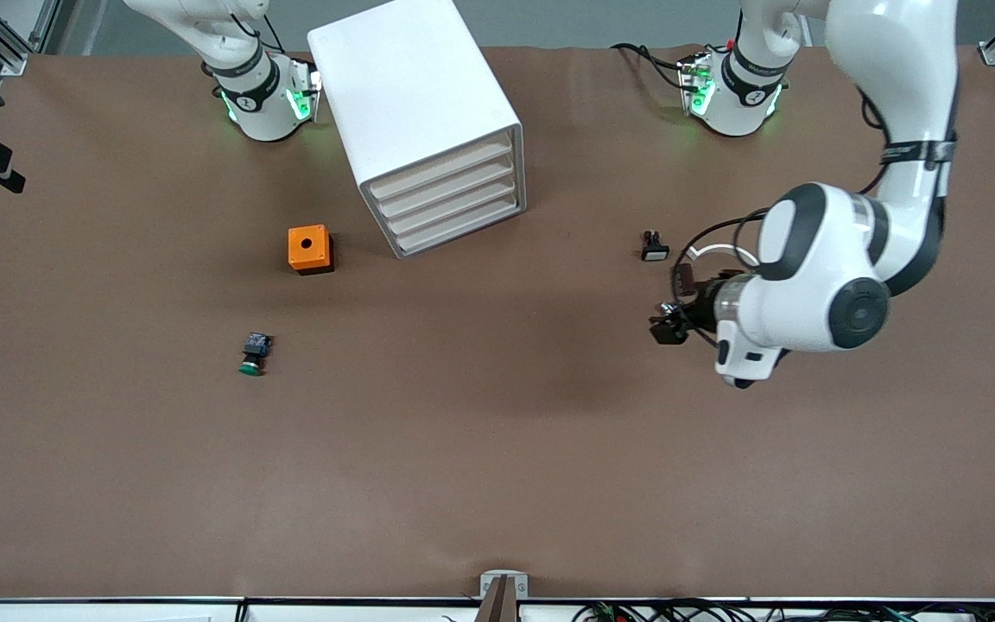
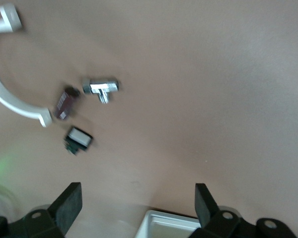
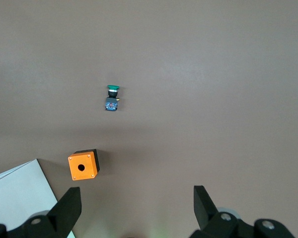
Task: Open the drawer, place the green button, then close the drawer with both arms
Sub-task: 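Move the left gripper toward the white drawer cabinet, then hook the left gripper onto the lowest drawer front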
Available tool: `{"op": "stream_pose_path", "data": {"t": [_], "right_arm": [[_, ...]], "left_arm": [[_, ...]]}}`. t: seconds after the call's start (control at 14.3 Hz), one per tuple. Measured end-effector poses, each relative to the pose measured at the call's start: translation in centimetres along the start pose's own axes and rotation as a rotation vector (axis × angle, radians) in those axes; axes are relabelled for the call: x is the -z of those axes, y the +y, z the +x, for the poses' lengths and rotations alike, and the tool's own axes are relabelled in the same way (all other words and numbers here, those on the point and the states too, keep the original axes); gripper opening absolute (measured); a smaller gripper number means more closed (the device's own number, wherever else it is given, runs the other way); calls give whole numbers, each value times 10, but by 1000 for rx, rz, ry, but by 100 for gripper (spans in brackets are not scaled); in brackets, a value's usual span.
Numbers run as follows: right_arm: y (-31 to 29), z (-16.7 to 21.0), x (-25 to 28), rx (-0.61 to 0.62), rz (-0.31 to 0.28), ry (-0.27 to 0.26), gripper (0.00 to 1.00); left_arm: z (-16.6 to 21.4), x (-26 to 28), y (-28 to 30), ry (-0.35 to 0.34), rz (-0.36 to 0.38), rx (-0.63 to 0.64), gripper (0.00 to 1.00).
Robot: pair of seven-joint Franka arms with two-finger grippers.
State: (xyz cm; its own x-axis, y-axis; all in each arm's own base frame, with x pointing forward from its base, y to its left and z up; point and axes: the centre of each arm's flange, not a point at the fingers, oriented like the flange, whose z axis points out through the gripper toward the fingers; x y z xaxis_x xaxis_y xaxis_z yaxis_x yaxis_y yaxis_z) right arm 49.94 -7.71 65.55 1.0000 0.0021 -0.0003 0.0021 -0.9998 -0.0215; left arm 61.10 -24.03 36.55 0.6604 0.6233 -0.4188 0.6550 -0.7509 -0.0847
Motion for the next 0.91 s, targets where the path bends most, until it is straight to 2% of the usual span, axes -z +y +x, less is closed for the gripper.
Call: {"op": "stream_pose_path", "data": {"t": [0.21, 0.42, 0.63, 0.91], "right_arm": [[-1, 0, 0, 1, 0, -1, 100], [-1, 0, 0, 2, 0, -1, 100], [-3, 1, 0, 5, -1, -1, 100], [-3, 4, -5, 6, 0, -11, 100]], "left_arm": [[-35, -46, 38, -28, 51, 158, 100], [-59, -88, 62, -110, 79, 328, 100], [-68, -108, 79, -212, 83, 528, 100], [-65, -147, 91, -324, 140, 763, 100]]}}
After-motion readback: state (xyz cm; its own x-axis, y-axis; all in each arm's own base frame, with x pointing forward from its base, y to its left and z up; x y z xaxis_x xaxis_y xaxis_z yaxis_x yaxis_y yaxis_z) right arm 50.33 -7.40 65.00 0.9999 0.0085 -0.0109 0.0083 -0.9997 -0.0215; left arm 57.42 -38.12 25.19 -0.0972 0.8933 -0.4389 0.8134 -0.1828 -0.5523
